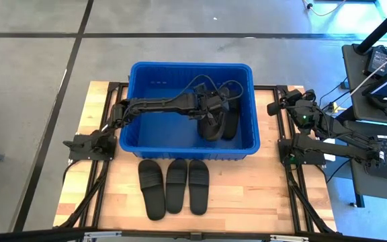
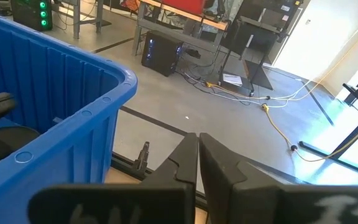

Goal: Pick and place slides into bin
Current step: Put the black slides into the blue organizer bin

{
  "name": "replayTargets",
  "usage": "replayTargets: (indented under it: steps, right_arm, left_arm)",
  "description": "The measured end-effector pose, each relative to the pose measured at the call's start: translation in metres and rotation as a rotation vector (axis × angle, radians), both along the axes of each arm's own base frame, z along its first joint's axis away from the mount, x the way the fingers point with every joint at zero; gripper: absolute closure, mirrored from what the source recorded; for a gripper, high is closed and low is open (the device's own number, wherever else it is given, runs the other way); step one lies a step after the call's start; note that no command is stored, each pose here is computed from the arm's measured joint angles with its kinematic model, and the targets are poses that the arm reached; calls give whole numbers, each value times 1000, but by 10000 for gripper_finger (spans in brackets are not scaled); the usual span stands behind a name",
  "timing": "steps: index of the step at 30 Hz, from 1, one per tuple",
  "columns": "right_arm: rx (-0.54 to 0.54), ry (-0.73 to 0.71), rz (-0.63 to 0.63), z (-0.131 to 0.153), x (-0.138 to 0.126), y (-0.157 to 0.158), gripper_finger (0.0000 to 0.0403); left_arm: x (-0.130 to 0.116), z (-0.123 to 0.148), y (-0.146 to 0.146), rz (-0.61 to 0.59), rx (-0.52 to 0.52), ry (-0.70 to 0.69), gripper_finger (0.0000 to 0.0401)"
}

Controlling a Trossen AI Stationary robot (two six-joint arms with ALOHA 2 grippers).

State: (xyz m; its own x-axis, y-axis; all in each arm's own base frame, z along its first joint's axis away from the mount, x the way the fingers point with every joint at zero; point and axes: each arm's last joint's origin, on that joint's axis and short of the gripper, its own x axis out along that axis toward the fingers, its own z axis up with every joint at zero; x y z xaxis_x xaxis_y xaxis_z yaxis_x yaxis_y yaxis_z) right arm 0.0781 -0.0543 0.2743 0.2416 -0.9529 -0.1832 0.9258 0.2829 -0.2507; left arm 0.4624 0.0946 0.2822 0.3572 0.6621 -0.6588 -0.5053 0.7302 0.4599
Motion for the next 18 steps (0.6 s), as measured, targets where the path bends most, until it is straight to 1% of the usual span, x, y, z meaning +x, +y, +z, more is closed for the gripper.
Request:
replayTargets:
  steps: [3, 10, 13, 18]
  right_arm:
    - [0, 0, 0, 0, 0, 0, 382]
    - [12, -47, -9, 0, 0, 0, 382]
    - [12, -47, -9, 0, 0, 0, 382]
    - [12, -48, -9, 0, 0, 0, 382]
  left_arm:
    - [3, 2, -1, -16, -14, -45, 395]
    - [12, 8, -9, -35, -1, -147, 395]
    - [19, 2, -9, -37, 7, -166, 395]
    - [25, -25, -8, -35, -9, -90, 395]
